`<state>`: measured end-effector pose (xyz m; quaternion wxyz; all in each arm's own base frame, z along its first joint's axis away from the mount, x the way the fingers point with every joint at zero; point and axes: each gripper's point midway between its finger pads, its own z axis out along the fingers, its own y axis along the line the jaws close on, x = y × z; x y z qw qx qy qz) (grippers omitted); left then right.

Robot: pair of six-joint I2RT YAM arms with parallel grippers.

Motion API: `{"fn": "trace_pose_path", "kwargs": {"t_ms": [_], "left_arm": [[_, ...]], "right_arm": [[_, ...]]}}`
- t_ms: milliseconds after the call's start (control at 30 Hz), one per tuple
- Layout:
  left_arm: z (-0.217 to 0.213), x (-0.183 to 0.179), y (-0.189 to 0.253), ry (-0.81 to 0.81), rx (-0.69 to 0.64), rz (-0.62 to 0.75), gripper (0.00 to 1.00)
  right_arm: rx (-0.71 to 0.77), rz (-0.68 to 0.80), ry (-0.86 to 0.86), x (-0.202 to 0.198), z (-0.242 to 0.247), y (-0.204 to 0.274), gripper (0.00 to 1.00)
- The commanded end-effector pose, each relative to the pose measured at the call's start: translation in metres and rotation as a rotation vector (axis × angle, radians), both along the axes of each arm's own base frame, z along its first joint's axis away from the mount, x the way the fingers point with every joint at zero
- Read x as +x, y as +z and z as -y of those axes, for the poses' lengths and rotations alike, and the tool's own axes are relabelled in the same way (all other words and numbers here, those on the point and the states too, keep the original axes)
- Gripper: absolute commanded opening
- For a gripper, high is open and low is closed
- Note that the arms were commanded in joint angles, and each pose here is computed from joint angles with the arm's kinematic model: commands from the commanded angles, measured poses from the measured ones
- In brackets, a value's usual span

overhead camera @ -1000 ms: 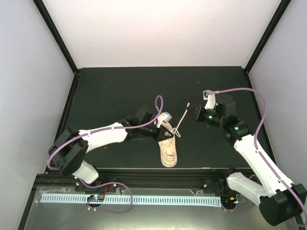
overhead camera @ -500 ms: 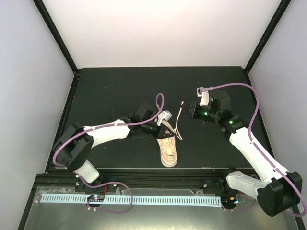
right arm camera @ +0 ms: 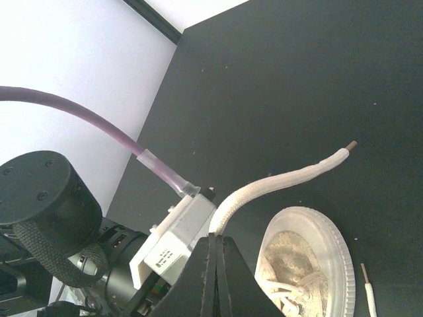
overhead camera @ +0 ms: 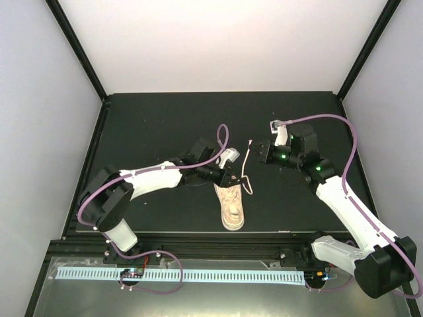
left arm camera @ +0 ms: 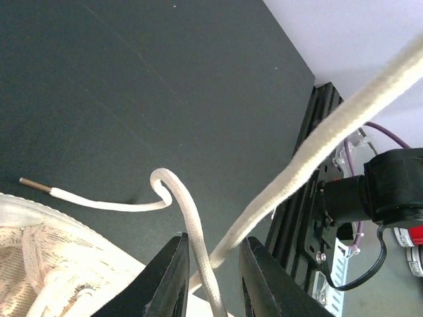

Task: Tie the shoes

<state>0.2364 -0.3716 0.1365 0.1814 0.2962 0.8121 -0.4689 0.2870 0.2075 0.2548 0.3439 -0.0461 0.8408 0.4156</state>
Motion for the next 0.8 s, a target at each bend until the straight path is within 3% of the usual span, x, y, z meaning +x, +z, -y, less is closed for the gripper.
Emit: {"fn": "trace_pose_path", "kwargs": {"t_ms": [0,167,467,767], "left_arm": [[0.007,0.011,0.009,-0.005,-0.008,0.04,0.23],[0.008,0.015,0.006,0.007,0.002,0.046,0.2],[0.011,0.018,0.005,0.012,-0.013,0.05,0.02],[-0.001,0.007,0.002,0.028,-0.022,0.06,0.02]], "right_arm": [[0.026,0.05,0.029,-0.003,-0.005,0.015,0.02],[0.03,0.05,0.039,-0.004,-0.006,0.016,0.02],[0.022,0.027,0.055,-0.004,-0.009,0.007,0.02],[-0.09,-0.022,0.08,0.024,-0.03,-0.024,0.02]]}}
